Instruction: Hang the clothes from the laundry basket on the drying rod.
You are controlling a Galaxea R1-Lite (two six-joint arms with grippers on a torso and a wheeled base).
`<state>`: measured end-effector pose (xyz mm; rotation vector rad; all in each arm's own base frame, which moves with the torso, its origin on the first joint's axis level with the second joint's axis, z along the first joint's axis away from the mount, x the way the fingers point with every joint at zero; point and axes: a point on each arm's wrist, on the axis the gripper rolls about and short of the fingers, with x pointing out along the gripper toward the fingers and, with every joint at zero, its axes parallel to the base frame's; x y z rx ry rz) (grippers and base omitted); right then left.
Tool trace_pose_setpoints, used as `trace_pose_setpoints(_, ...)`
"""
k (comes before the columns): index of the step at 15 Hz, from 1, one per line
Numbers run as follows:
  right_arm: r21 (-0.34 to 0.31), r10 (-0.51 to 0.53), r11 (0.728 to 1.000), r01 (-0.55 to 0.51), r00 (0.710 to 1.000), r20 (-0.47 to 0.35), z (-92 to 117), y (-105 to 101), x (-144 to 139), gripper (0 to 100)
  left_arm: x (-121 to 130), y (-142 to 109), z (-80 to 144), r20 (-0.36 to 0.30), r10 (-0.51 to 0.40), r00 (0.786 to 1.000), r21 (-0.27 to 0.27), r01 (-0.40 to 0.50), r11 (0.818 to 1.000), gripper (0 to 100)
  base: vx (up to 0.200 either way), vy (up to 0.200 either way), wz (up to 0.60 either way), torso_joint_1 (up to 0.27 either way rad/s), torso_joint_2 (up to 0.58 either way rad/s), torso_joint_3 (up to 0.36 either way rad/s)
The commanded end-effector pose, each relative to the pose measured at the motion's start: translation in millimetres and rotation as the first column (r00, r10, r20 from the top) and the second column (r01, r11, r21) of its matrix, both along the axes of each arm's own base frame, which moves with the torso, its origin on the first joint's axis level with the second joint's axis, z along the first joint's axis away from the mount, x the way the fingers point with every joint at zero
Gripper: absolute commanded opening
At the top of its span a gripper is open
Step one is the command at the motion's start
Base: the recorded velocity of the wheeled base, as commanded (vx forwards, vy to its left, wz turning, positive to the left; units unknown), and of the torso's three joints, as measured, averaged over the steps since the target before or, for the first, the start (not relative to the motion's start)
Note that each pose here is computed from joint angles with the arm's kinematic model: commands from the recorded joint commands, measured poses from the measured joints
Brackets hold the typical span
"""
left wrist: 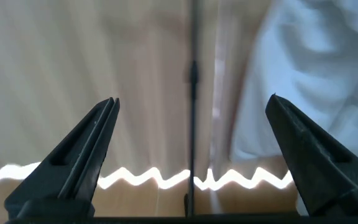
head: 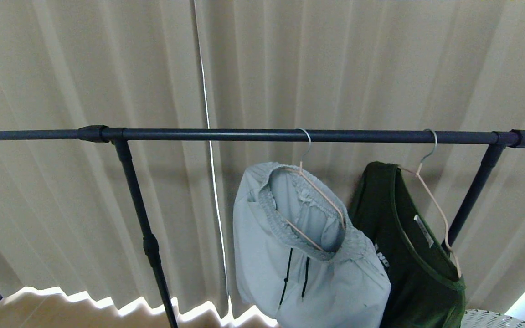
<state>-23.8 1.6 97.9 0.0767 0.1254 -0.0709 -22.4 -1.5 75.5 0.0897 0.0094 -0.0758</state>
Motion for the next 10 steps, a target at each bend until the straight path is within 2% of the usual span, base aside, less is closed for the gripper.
trace_pose_setpoints(1,-0.014,-0.024,1.000,0.023,0.999,-0.033,-14.6,-0.6,2.2,100,-0.3,-0.9,-0.6,0.005,-0.041,0.999,0.012,0.041,0.999,100,0.000,0.000,0.00,0.000,0.00,0.000)
trace_pose_setpoints(7,-0.020,-0.028,0.999,0.027,0.999,-0.025,-15.0,-0.9,2.3,100,1.9,-0.9,0.1,-0.026,-0.058,0.998,0.015,0.059,0.998,100,0.000,0.000,0.00,0.000,0.00,0.000)
trace_pose_setpoints(10,-0.047,-0.077,0.996,0.075,0.996,-0.036,-14.9,-1.1,2.6,100,2.7,-0.8,0.3,-0.036,-0.064,0.997,0.018,0.065,0.998,100,0.000,0.000,0.00,0.000,0.00,0.000)
